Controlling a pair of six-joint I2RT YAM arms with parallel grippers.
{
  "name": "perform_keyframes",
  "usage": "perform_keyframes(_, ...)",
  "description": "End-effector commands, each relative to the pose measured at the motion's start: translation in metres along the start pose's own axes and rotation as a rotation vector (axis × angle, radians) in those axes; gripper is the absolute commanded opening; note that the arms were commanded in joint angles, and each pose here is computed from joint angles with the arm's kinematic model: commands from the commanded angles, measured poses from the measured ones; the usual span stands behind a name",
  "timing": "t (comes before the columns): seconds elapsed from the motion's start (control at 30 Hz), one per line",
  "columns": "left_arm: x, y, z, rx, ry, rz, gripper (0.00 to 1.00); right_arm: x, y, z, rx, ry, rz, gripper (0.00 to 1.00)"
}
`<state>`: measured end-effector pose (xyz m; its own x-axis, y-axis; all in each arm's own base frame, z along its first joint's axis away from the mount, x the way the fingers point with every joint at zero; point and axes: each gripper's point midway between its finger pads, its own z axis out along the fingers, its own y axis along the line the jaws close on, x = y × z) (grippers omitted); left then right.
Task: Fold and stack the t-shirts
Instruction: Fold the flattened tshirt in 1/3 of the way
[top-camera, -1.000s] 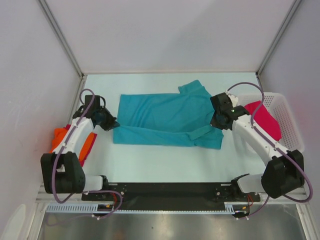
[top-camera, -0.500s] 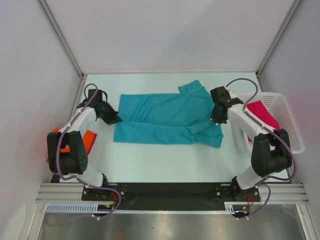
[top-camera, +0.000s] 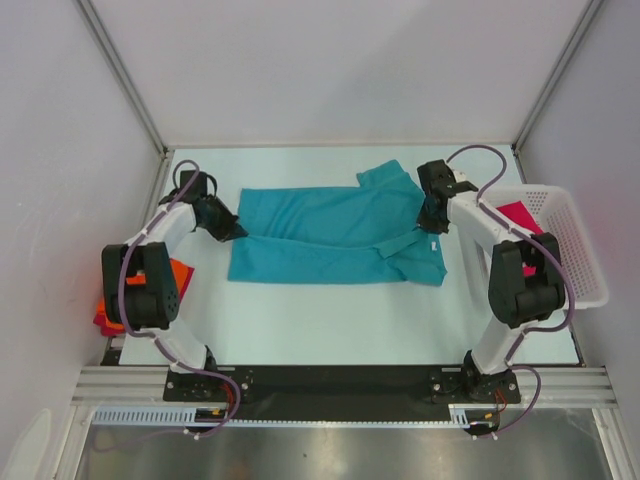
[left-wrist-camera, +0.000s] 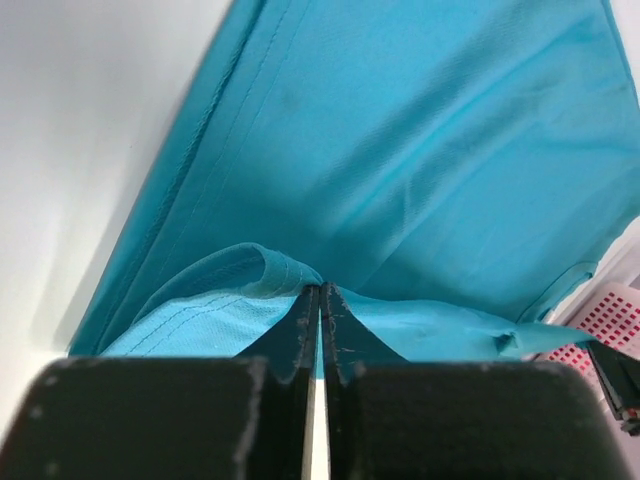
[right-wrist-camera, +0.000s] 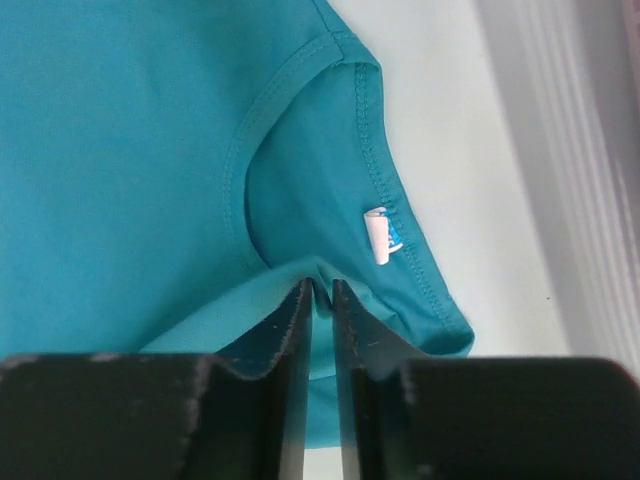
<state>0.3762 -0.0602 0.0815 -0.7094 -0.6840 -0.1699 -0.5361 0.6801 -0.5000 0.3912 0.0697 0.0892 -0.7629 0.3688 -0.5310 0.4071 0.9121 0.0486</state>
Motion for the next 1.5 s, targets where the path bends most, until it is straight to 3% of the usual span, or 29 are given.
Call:
perform_keyframes(0.0,-0.018,-0.022,-0.005,0.075,-0.022,0.052,0.12,-0.013,0.01,0.001,-0.039,-0.023,-0.012,0.28)
perform_keyframes(0.03,-0.019,-0.022,-0.006,0.075,-0.02,0.053,0.3,-0.013,0.012,0.001,-0.041,-0.023,-0.018,0.31)
perform_keyframes(0.13,-0.021,-0.022,-0.009,0.064,-0.03,0.059,0.59,-0.023,0.011,-0.004,-0.038,-0.052,-0.023,0.39)
perform_keyframes(0.23,-0.023,-0.023,-0.016,0.059,-0.046,0.073,0.7,-0.038,0.009,-0.016,-0.026,-0.099,-0.03,0.41)
perform_keyframes(0.4,-0.021,-0.024,-0.031,0.069,-0.073,0.096,0.71,-0.045,0.012,-0.039,-0.049,-0.138,-0.042,0.4)
perform_keyframes(0.8,0.025,-0.002,-0.038,0.08,-0.039,0.125,0.71,0.053,0.079,-0.051,-0.163,-0.014,-0.226,0.4)
perform_keyframes(1.07,0.04,0.008,-0.042,0.084,-0.03,0.14,0.71,0.102,0.102,-0.032,-0.166,0.078,-0.292,0.36)
perform_keyframes(1.47,0.046,0.011,-0.038,0.096,-0.018,0.138,0.71,0.118,0.101,-0.002,-0.116,0.124,-0.313,0.35)
